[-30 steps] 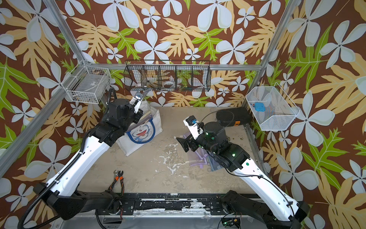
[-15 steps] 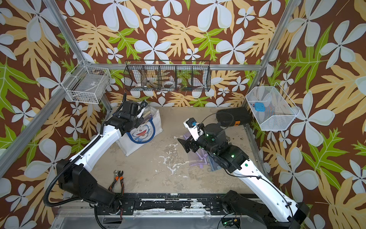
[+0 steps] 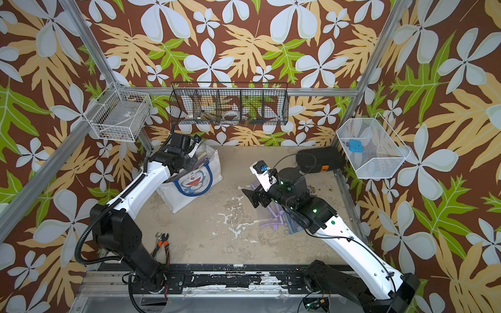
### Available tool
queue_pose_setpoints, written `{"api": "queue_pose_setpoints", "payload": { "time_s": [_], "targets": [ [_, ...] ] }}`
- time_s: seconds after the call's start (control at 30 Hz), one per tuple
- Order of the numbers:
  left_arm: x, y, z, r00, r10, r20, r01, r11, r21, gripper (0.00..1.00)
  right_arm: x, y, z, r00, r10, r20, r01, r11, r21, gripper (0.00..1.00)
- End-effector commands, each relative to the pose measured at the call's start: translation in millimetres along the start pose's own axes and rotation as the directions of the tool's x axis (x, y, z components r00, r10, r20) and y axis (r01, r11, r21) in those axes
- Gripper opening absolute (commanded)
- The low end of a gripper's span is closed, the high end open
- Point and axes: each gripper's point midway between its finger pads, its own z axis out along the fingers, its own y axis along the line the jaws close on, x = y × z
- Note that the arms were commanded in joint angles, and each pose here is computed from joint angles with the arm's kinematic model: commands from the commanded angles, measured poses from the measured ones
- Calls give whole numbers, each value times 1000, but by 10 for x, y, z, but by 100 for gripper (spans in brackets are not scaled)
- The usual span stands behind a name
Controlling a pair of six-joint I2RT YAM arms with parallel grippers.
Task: Put the pencil pouch into the canvas bag
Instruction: Place the pencil case in the canvas bag.
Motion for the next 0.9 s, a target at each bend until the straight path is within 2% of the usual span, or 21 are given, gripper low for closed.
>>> {"api": "queue_pose_setpoints", "payload": {
  "time_s": [0.0, 0.37, 0.4, 0.53, 0.57, 0.77, 0.87],
  "targets": [
    [162, 98, 93, 998, -28, -64, 28, 1000, -10, 0, -76, -47, -37, 999, -24, 25, 24, 1000, 19, 96],
    [170, -2, 346, 994, -43, -100, 46, 998, 34, 0, 21, -162, -111, 1000, -7, 24, 6, 999, 46, 96],
    [159, -9, 360, 994, -47, -102, 51, 998, 39, 4, 33, -175, -122, 1000, -9, 23, 8, 998, 54, 95],
    [54, 38, 269, 994, -78, -72, 81, 996, 41, 33, 86, -212, -139, 1000, -9, 9, 8, 997, 75, 95],
    [29, 52, 222, 994, -87, -60, 90, 995, 44, 38, 84, -214, -146, 1000, -6, 11, 5, 997, 77, 95],
    [-123, 72, -163, 990, -136, 29, 134, 988, 81, 55, 118, -219, -114, 1000, 13, -3, -13, 997, 75, 95],
    [-143, 61, -371, 986, -152, 67, 146, 985, 93, 58, 221, -242, -53, 998, 40, -48, -35, 996, 85, 95]
  ]
}}
